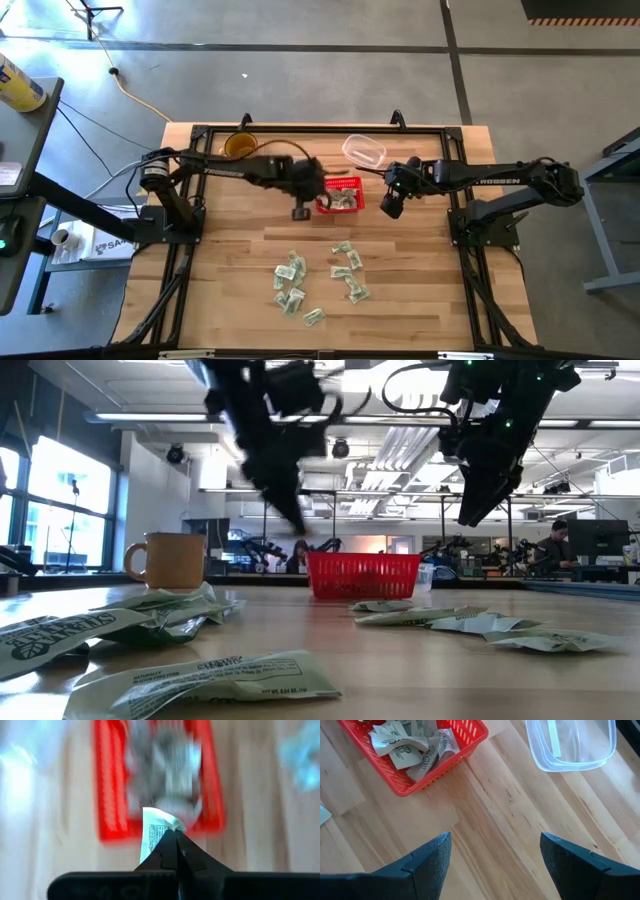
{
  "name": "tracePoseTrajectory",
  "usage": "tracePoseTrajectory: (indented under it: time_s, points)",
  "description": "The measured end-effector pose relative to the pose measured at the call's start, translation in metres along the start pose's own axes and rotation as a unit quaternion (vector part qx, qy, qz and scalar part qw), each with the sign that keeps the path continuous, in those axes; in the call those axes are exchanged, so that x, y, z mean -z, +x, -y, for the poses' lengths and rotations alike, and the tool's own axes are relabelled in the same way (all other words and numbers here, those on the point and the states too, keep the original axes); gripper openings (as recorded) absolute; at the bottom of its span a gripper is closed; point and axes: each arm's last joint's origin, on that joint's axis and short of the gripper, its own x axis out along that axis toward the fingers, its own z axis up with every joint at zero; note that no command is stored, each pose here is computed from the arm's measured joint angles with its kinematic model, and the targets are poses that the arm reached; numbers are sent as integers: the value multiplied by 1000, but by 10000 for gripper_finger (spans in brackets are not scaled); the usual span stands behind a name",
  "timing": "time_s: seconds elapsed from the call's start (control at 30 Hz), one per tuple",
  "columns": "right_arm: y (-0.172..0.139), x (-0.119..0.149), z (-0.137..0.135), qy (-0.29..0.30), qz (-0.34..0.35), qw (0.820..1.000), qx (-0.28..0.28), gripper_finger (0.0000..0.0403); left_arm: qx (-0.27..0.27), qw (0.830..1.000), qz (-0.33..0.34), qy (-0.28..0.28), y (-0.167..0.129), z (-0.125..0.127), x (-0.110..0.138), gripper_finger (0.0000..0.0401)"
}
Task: Pick and place items into bin
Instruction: Put the white packet into the red basket
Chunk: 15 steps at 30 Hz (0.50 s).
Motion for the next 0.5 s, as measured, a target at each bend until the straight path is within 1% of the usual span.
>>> tracePoseTrajectory:
  time_s: [0.07,0.13,0.2,0.27,0.33,0.5]
  points:
    - [0,0,0,0,1,1000,5,296,6,999,45,5,-10,-6,-17,21]
    - [0,0,0,0,1,1000,5,296,16,996,85,14,-12,-9,-30,21]
    - [0,0,0,0,0,1000,3,296,29,994,103,17,-4,-12,-34,25]
    - [0,0,0,-1,-4,1000,-6,296,39,992,116,13,5,-12,-37,46]
    - [0,1,-1,-1,-6,1000,-12,296,46,993,104,8,11,-11,-35,80]
    - [0,1,-2,-4,-15,999,-37,296,13,999,22,-36,15,-11,-21,171]
